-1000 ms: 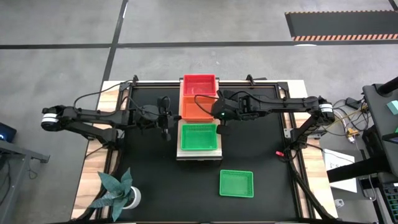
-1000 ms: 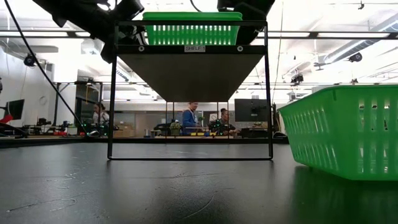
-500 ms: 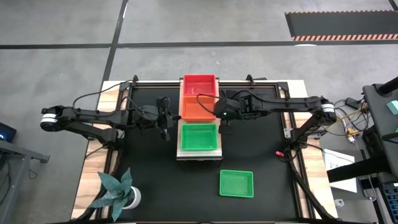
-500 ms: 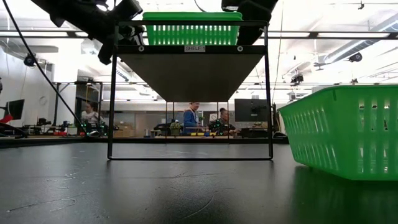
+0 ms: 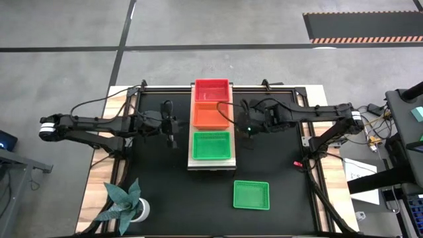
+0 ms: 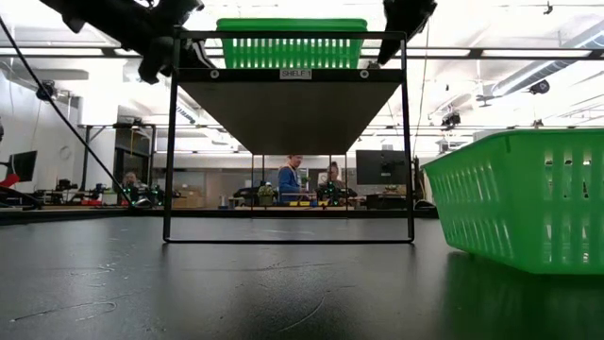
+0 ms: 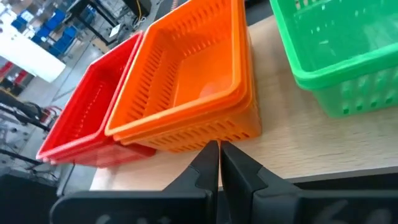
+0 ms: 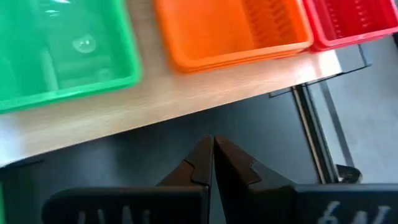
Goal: Stack baskets on shelf by color
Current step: Stack the green bin on the green bins on the shelf
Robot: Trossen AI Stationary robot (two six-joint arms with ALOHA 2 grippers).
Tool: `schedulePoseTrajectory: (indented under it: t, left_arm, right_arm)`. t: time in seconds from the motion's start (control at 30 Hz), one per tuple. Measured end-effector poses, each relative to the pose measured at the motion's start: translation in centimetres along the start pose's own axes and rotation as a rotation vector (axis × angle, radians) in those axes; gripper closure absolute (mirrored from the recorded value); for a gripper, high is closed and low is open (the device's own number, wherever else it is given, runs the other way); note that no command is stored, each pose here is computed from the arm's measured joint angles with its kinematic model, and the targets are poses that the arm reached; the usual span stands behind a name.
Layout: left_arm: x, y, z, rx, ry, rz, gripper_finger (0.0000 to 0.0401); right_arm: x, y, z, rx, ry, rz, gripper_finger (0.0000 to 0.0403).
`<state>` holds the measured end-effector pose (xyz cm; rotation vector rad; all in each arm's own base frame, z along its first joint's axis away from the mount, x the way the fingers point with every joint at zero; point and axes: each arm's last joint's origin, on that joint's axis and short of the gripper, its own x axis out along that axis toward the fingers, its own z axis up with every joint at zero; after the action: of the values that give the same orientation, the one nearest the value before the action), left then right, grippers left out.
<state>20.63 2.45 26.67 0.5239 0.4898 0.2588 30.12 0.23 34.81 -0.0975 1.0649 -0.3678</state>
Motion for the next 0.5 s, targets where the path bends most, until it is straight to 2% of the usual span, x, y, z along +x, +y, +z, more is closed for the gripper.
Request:
schedulePoseTrajectory:
  t: [0.13, 0.5]
  left_arm:
    - [-0.9, 0.3, 0.0, -0.047, -0.024, 0.011, 0.0401]
    - [-1.6, 0.5, 0.1, -0.083, -0.052, 0.022, 0.0401]
  right_arm:
    - [-1.3, 1.8, -0.6, 0.014, -0.01, 0.036, 0.0394]
    - [-4.5, 8.1, -2.6, 0.03, -0.06, 0.17, 0.0394]
